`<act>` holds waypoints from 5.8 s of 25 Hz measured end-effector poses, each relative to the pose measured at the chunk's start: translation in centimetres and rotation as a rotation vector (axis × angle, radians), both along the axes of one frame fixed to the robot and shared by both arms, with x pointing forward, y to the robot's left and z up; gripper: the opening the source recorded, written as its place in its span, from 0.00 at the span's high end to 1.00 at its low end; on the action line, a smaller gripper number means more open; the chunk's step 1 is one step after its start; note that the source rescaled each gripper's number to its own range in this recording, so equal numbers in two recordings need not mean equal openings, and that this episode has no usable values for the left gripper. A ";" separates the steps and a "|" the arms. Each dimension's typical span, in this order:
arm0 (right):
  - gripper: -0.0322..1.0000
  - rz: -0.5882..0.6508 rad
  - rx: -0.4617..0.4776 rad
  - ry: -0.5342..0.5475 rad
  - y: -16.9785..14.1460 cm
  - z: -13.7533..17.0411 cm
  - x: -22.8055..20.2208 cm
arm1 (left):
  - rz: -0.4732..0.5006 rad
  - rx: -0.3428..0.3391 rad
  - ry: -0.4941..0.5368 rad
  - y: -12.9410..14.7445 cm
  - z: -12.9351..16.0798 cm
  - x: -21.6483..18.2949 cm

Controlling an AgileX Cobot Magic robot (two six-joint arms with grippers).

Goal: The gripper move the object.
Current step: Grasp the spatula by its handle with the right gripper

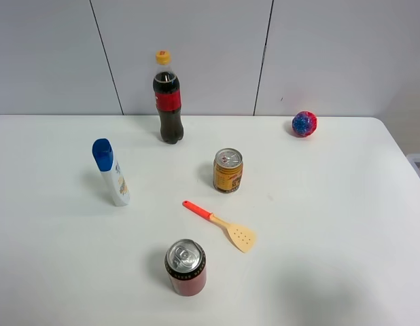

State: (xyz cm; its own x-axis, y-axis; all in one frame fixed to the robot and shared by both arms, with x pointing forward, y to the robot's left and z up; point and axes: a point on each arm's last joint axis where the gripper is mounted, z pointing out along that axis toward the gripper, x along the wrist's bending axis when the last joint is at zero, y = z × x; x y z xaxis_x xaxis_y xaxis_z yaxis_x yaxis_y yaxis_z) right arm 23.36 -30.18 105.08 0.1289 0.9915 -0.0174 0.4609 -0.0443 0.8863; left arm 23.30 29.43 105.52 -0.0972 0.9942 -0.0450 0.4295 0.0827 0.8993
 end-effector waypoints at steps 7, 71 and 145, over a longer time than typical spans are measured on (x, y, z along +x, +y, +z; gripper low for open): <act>0.08 0.000 0.000 0.000 0.0 0.0 0.0 | 0.000 0.000 0.000 0.0 0.0 0.0; 0.08 1.034 -0.228 0.533 19.9 3.2 25.1 | 0.000 0.000 0.000 0.0 0.0 0.0; 0.24 1.027 -0.401 0.950 27.8 -16.7 29.8 | 0.000 0.001 0.000 0.0 0.0 0.0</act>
State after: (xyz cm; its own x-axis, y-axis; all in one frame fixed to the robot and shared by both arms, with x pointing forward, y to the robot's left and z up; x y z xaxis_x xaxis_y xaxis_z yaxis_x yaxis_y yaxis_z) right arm 53.21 -2.35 88.37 -0.8378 0.5456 0.0173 0.5441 0.8319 0.1089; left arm 23.30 29.43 105.52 -0.0968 0.9943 -0.0442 0.4296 0.0818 0.8993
